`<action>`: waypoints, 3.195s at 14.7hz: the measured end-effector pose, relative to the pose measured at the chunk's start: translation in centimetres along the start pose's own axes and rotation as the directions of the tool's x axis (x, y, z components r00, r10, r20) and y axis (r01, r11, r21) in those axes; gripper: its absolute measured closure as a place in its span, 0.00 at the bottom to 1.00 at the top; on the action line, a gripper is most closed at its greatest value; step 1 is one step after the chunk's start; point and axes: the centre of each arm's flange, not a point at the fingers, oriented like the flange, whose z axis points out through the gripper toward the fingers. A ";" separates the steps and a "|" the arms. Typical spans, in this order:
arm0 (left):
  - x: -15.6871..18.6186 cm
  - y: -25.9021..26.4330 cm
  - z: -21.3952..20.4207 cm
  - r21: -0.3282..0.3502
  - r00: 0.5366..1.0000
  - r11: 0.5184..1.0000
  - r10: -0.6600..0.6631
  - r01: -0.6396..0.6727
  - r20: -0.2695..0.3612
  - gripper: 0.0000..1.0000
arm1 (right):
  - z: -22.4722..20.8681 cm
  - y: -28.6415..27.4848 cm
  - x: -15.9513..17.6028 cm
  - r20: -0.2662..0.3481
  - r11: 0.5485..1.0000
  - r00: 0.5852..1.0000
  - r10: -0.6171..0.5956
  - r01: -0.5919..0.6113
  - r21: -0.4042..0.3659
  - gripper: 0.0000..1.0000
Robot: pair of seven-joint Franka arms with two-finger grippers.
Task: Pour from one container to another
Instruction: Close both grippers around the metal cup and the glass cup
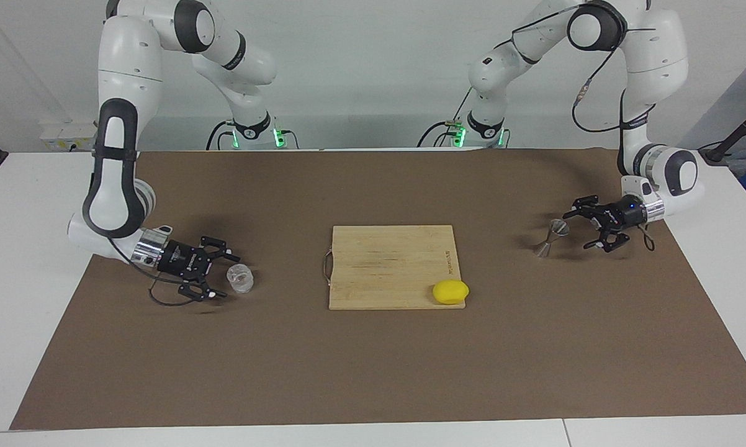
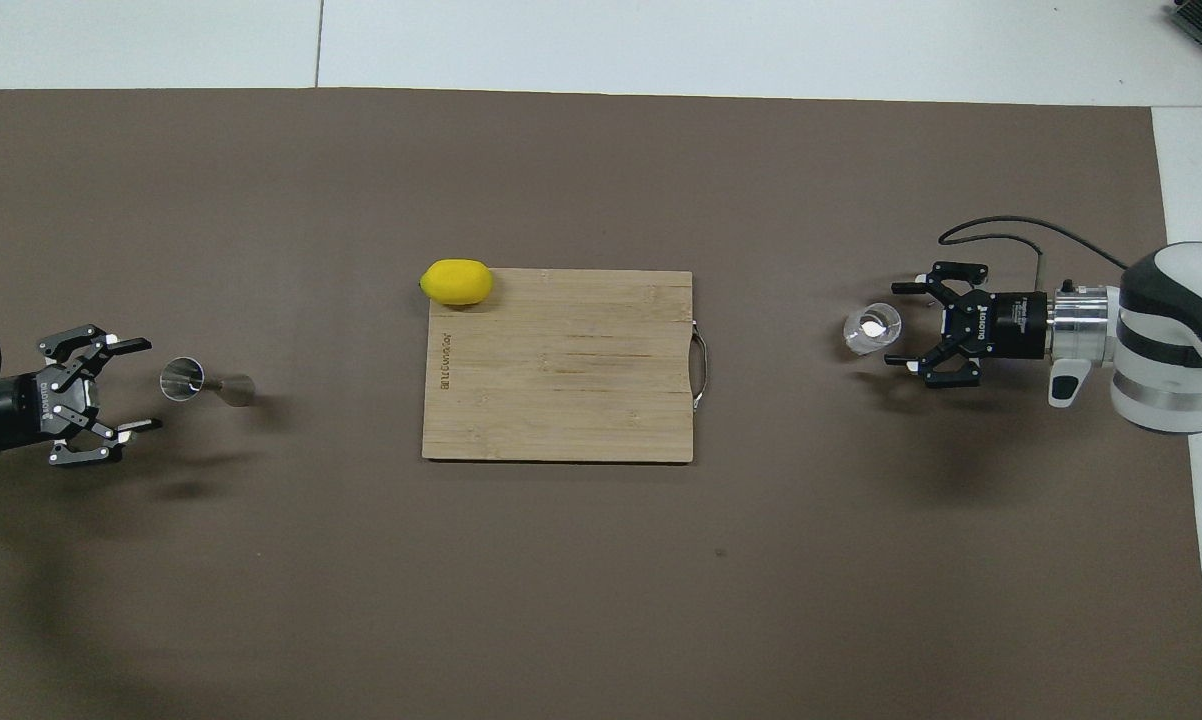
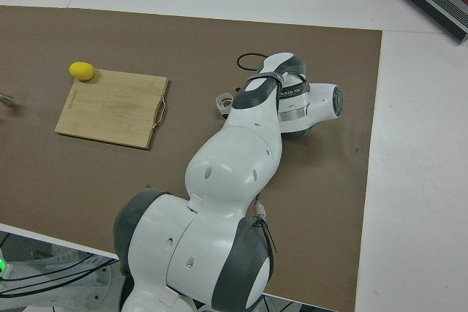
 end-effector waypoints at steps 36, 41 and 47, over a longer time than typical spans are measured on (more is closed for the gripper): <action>-0.4 0.1 5.3 -0.137 0.992 0.990 -0.006 -0.011 -0.123 0.34 | 1.3 -0.1 -0.4 -0.036 1.000 0.999 -0.005 0.005 0.012 0.49; -0.5 0.2 4.9 -0.138 0.993 0.990 -0.037 0.021 -0.113 0.52 | 1.9 0.0 -0.8 -0.031 1.000 0.999 -0.012 0.012 -0.003 0.49; -0.1 -0.1 5.7 -0.155 0.992 0.987 -0.058 0.040 -0.111 0.52 | 2.6 -0.4 -2.8 -0.022 0.999 0.999 -0.043 0.042 -0.022 0.49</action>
